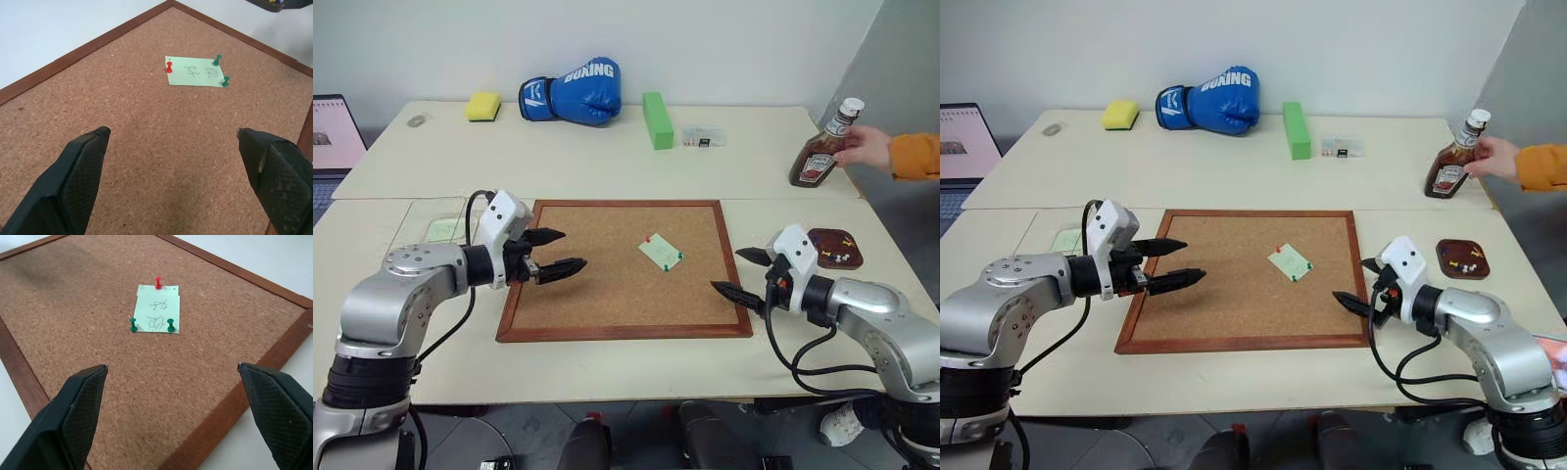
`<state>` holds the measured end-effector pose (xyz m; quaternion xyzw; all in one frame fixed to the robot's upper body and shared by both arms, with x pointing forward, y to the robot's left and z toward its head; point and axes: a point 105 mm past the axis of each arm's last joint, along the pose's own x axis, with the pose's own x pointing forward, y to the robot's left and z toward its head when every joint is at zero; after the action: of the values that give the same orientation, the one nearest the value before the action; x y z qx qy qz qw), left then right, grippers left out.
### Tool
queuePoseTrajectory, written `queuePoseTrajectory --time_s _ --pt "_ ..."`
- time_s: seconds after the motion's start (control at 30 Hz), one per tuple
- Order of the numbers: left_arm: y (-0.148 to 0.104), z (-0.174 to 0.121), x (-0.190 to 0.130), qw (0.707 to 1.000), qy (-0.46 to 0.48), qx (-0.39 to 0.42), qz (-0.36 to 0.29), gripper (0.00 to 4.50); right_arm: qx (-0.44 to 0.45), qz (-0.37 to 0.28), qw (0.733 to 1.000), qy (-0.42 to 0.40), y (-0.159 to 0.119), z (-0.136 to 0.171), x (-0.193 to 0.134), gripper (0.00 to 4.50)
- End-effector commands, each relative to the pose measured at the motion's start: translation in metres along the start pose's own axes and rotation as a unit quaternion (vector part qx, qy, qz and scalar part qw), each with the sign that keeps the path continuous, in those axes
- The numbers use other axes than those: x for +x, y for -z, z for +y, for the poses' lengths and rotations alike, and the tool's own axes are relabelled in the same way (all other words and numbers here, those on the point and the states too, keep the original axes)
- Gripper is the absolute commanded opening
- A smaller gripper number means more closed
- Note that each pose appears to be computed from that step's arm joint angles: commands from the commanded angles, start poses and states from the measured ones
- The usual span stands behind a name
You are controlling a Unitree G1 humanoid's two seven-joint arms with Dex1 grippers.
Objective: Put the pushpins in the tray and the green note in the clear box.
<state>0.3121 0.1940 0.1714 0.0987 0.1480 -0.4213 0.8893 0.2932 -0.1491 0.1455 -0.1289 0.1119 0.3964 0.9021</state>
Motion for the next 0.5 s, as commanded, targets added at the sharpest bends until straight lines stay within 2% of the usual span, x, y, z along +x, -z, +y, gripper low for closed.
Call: queuePoseTrajectory --time_s 0.03,0.5 --pt "-0.0086 -0.0006 -0.0040 1.000 0.002 0.030 -0.005 4.44 -0.026 -0.022 0.999 0.005 -0.0152 -0.0050 -0.0046 4.50" --pt "-0.0103 0.0013 -0.0044 1.000 0.009 0.020 -0.006 4.44 -0.031 -0.025 0.999 0.008 -0.0188 -0.0069 -0.0037 4.50"
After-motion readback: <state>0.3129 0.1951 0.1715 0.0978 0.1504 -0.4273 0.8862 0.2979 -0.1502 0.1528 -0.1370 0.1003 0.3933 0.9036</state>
